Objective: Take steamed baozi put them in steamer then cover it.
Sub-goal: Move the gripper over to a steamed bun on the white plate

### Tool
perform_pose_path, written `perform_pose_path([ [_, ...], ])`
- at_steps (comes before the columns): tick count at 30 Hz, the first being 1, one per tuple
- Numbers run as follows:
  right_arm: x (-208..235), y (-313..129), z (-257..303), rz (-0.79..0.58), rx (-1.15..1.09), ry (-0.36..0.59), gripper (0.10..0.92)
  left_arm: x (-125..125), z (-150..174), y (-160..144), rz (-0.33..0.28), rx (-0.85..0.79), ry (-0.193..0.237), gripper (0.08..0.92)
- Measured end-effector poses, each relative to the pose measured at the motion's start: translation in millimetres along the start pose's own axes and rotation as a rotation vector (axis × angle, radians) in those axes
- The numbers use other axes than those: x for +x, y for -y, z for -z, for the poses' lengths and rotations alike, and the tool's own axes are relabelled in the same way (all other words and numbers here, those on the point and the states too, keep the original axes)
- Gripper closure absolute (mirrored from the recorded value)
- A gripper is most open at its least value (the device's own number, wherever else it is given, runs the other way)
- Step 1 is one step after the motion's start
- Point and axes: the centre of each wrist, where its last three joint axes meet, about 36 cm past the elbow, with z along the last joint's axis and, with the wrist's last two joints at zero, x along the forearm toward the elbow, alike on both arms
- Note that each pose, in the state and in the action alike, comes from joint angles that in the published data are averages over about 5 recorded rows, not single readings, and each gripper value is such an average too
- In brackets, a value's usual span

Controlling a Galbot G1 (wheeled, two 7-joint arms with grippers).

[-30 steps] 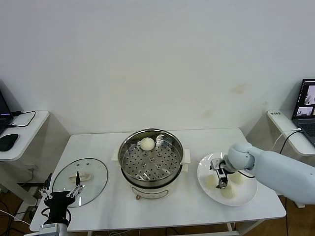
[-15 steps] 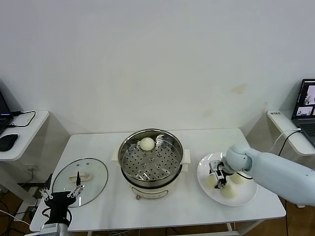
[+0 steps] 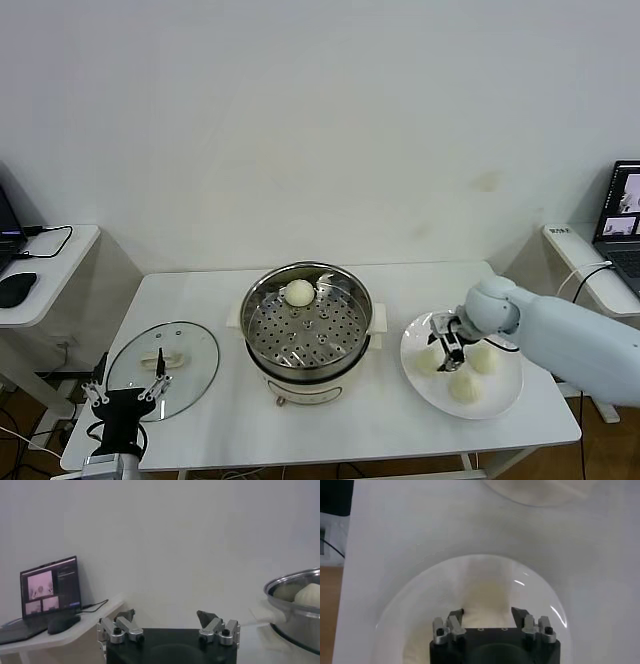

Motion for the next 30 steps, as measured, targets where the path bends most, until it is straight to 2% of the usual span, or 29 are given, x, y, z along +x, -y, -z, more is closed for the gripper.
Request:
perform_pose_path([
  [5,13.1,2.3,-5.2,0.001,0.001,0.003,0.384,-0.5,1.0,1.1,-0.004,0.002,0.004,0.177],
  [13,10.7,-1.1,-9.9,0.025,0.015,-0.001,0.213,0.4,3.7,1.1,-0.009,0.002,0.009,0.177],
  [30,-25.7,-7.0,0.1,0.072,0.048,-0.014,0.200,0.4,0.3,1.3,0.000,0.004,-0.001,0.177],
])
